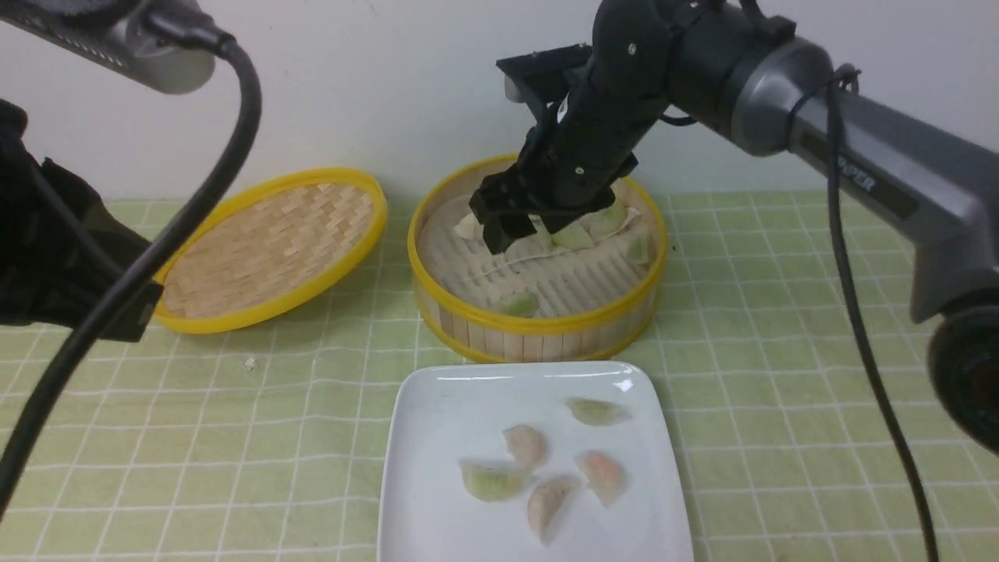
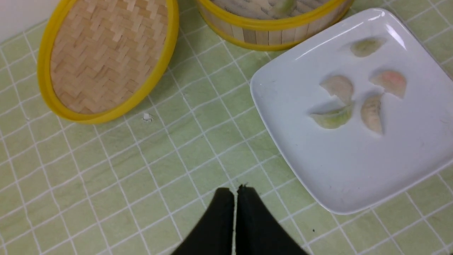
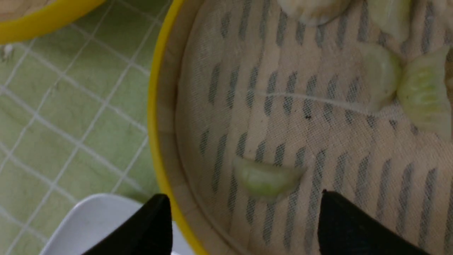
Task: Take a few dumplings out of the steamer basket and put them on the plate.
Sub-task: Use the right arm to grab a dumpling from inside the steamer, then use the right arm to put the dumpling into the plate
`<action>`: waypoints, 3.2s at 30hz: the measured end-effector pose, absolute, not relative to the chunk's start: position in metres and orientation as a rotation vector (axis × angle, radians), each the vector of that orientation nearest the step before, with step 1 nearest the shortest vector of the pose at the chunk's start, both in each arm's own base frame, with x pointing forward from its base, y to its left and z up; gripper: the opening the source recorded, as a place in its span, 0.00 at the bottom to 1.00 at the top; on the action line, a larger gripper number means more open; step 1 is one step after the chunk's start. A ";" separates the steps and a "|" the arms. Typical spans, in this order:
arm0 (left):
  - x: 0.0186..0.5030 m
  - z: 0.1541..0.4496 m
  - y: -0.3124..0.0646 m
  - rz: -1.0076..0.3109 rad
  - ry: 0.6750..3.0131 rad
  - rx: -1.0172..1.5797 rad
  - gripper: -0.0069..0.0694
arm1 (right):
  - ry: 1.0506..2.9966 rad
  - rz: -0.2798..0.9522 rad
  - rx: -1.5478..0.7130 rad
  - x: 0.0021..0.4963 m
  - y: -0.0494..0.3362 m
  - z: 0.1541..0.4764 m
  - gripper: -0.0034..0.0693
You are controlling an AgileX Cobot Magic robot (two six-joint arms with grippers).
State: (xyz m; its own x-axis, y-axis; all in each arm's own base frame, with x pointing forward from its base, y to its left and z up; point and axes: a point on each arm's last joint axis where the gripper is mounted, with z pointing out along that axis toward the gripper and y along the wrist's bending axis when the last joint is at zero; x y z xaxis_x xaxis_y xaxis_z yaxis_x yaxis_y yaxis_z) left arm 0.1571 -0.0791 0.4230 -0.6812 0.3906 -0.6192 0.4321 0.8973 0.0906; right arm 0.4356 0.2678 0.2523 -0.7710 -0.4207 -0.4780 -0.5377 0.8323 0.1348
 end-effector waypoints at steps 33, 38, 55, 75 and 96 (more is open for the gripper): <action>0.158 0.408 -0.080 -0.060 2.446 0.604 0.08 | 2.623 0.383 -0.666 0.407 0.253 0.290 0.52; 0.158 0.408 -0.080 -0.059 2.445 0.605 0.08 | 2.815 0.395 -0.781 0.339 0.240 0.267 0.52; 0.158 0.408 -0.080 -0.057 2.442 0.621 0.08 | 2.975 0.365 -0.849 0.283 0.240 0.189 0.54; 0.158 0.408 -0.080 -0.066 2.444 0.619 0.08 | 2.520 0.411 -0.755 0.224 0.184 0.366 0.14; 0.165 0.414 -0.087 -0.140 2.334 0.580 0.08 | 1.548 0.456 -0.250 0.032 0.001 0.350 0.03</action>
